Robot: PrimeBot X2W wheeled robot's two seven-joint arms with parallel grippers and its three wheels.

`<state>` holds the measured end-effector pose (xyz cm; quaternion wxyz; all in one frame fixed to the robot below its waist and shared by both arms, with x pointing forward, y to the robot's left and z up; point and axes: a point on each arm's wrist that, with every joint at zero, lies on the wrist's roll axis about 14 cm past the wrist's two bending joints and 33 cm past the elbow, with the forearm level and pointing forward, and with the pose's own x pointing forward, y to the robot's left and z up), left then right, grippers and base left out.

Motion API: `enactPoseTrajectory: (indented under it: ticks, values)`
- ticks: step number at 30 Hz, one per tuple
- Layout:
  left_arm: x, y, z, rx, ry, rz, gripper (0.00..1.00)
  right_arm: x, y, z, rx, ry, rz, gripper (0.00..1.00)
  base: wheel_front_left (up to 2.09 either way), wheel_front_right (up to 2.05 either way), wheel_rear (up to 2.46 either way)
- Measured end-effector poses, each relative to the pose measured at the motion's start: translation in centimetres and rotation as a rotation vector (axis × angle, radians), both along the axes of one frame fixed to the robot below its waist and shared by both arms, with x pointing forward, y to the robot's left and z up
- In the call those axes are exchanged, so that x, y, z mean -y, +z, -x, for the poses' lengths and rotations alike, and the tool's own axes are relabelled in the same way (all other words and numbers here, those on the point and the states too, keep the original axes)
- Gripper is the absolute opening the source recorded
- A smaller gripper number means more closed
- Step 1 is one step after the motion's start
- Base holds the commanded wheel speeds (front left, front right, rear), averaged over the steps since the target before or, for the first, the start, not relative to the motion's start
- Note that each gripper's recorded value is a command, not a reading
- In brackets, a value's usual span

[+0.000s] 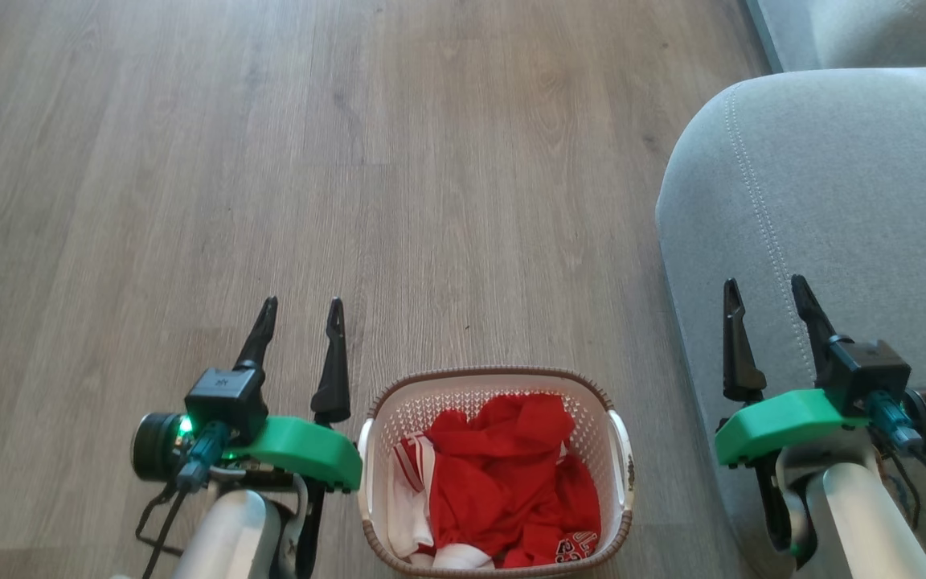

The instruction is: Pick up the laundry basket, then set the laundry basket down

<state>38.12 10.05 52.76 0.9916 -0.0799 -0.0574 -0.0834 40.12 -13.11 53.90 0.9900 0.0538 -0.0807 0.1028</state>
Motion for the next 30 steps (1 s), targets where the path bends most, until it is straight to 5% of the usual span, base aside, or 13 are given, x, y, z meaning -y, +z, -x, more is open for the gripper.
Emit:
enactPoseTrajectory:
  ticks: [30]
  values:
    - [0.2,-1.2,0.1,-0.038,-0.016,0.01,1.0,-0.4,-0.3,0.1,-0.009,0.009,0.008,1.0,0.0,0.0,0.0]
